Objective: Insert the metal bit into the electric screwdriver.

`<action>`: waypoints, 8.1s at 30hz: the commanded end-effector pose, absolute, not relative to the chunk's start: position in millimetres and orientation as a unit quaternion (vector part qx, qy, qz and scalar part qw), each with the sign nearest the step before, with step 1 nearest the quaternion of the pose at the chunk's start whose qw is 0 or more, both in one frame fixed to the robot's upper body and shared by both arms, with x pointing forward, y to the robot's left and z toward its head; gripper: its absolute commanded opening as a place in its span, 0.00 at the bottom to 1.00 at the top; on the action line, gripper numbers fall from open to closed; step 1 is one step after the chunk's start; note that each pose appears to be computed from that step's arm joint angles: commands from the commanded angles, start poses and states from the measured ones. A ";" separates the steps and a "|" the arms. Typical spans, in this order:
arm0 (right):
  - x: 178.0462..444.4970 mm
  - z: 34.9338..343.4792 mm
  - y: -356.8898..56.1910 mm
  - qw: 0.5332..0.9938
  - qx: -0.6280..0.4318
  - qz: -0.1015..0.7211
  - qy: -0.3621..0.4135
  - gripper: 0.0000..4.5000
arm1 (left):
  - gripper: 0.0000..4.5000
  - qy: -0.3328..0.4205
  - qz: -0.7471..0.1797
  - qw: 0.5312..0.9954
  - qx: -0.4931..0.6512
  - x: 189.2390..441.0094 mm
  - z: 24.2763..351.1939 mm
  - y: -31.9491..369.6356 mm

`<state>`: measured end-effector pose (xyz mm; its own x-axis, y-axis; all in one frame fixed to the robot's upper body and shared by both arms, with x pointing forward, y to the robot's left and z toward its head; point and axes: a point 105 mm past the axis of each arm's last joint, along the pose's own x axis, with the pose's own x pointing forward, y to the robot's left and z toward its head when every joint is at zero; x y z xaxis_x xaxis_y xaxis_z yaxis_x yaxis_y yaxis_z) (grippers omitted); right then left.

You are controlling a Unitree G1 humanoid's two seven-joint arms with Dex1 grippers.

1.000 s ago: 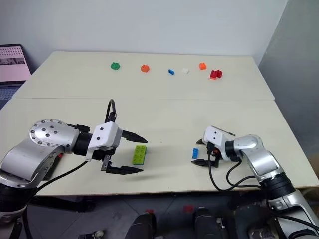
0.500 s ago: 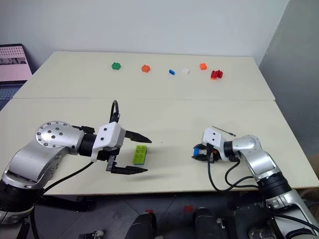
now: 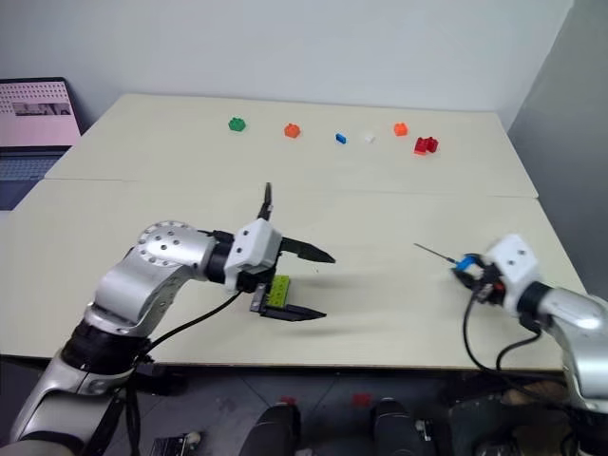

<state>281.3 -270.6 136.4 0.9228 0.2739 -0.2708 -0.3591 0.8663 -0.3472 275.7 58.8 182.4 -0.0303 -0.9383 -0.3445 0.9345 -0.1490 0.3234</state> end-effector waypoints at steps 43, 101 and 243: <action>261.4 181.2 -176.6 0.891 -0.211 0.397 0.070 0.99 | 1.00 0.072 -0.602 0.718 0.342 298.1 189.6 150.4; 321.8 121.7 44.4 0.735 -0.242 0.633 0.034 0.78 | 1.00 0.152 -0.514 0.782 0.317 256.6 187.1 213.0; 253.9 226.6 -55.1 0.623 -0.218 0.748 -0.069 0.99 | 1.00 0.454 0.016 0.888 0.077 349.7 164.0 381.4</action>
<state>261.9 -58.4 216.7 -0.0981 0.9642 -0.2465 -0.9232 -0.1807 -0.3392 349.3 378.8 156.6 0.5826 0.0872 -0.8081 0.0437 0.9894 0.1382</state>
